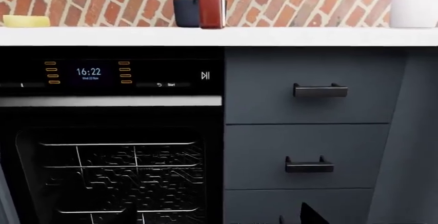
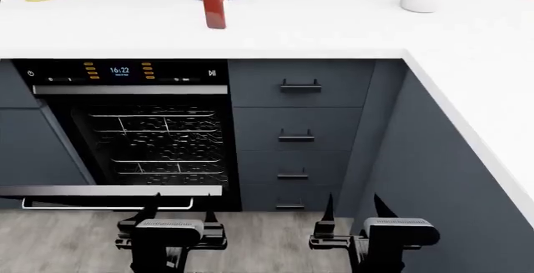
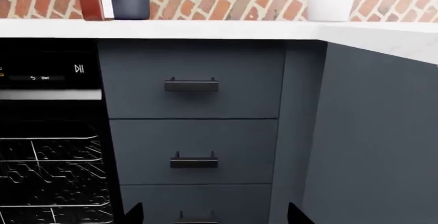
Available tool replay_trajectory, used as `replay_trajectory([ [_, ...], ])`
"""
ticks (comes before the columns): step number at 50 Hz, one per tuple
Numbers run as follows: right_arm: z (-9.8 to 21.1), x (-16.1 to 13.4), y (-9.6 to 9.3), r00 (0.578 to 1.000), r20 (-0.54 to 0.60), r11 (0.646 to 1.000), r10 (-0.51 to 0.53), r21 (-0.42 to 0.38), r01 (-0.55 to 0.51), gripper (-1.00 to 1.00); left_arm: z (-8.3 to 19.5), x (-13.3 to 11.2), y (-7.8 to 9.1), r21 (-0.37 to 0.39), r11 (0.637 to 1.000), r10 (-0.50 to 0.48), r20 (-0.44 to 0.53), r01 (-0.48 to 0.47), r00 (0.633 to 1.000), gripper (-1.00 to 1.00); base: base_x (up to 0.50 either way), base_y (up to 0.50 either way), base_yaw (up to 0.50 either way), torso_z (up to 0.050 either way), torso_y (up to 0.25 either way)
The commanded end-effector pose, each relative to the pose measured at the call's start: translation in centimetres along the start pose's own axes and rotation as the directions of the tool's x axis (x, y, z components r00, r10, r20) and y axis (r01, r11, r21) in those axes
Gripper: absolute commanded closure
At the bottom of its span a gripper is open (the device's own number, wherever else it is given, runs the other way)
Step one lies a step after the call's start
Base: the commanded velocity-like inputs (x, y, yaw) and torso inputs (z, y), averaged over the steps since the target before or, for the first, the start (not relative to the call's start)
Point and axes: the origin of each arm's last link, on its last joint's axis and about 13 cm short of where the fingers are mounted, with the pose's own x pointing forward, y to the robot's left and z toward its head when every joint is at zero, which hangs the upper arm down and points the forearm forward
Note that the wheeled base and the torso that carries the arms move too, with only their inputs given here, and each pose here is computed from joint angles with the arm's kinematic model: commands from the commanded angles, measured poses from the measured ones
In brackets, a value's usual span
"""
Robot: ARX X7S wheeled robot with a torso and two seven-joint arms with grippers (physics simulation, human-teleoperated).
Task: Close the dishwasher door
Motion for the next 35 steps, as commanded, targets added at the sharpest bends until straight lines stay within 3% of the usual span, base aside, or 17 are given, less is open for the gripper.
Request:
replay_trajectory([
  [1,-0.13,-0.12,0.02,1.000,-0.003,1.000,-0.001,-0.004,0.001,-1.00,0.07,-0.23,-0.08,-0.002,1.000,-0.027,0.022,0.027,0.999,-1.00,0.00,0.00,0.00,-0.050,-0.020],
  [13,-0.25,-0.02,0.00,1.000,-0.007,1.000,-0.002,-0.002,0.002,-1.00,-0.07,-0.19,-0.11,0.005,1.000,-0.027,0.029,0.027,0.999,-1.00,0.00,0.00,0.00,-0.050,0.000],
  [20,-0.22,-0.12,0.05,1.000,-0.004,1.000,-0.002,-0.002,0.002,-1.00,0.00,-0.19,-0.03,-0.003,1.000,-0.022,0.036,0.022,0.999,-1.00,0.00,0.00,0.00,-0.005,0.000],
  [35,-0.05,-0.09,0.00,1.000,-0.001,1.000,-0.005,-0.006,0.005,-1.00,0.07,-0.21,-0.06,0.023,0.999,-0.039,0.046,0.038,0.998,-1.00,0.00,0.00,0.00,-0.050,-0.001],
])
